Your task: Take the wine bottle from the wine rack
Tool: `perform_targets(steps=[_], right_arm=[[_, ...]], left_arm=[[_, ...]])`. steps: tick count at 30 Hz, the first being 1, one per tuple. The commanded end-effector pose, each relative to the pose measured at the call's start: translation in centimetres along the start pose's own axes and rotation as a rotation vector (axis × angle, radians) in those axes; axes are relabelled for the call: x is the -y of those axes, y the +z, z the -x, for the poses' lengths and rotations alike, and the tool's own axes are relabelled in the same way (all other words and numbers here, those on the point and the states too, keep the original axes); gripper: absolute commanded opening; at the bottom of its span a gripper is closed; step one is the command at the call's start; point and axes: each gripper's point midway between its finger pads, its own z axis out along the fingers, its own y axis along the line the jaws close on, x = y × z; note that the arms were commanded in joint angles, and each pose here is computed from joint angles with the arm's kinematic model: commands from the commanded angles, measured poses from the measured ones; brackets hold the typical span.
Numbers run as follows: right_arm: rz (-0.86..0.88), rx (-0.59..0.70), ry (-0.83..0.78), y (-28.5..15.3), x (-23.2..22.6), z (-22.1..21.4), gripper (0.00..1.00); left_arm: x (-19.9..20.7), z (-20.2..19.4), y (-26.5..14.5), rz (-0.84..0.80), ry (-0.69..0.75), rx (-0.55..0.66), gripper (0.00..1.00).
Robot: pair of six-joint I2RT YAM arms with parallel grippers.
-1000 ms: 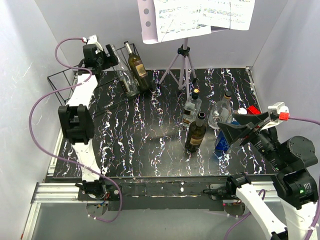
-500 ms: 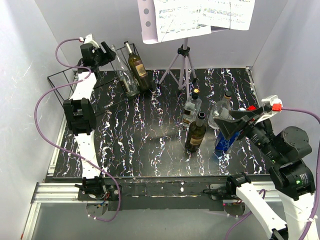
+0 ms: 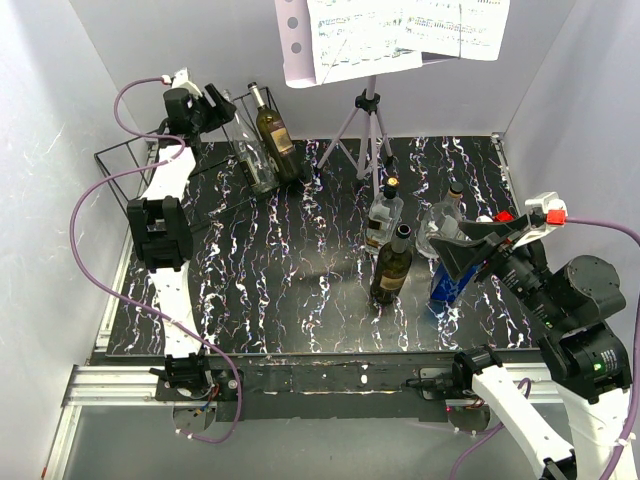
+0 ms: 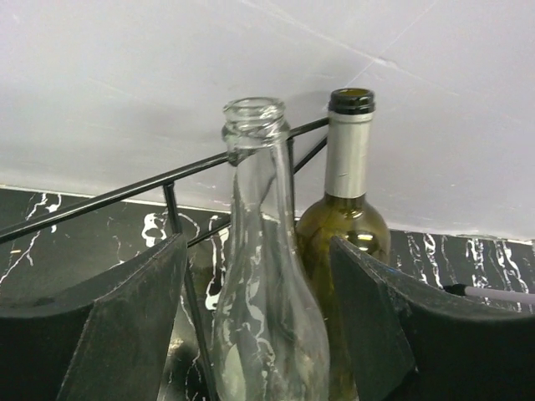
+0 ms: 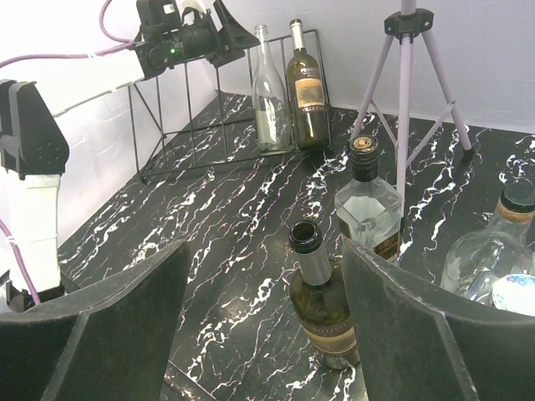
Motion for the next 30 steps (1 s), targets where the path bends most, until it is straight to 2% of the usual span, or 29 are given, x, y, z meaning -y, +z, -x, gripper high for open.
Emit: perform_targets(steps=[1, 19, 26, 28, 30], right_arm=[[0.009, 0.063, -0.024, -0.6, -0.6, 1.8, 0.81], [-0.006, 0.054, -0.02, 0.0, -0.2, 2.0, 0.81], [-0.011, 0.048, -0.016, 0.5, 0.0, 1.9, 0.81], [-0.008, 0.041, -0.013, 0.8, 0.1, 1.9, 0.81], [-0.001, 0.04, -0.009, 1.1, 0.0, 2.0, 0.8]], left_arm=[[3.8, 4.3, -1.0, -0.089, 0.005, 0.08, 0.67], [2.4, 0.8, 2.5, -0.097, -0.036, 0.045, 0.65], [2.9, 0.5, 3.9, -0.152, -0.019, 0.082, 0.62], [3.7, 1.0, 3.9, -0.187, -0.006, 0.098, 0.57], [4.3, 1.4, 3.7, -0.215, 0.008, 0.113, 0.47]])
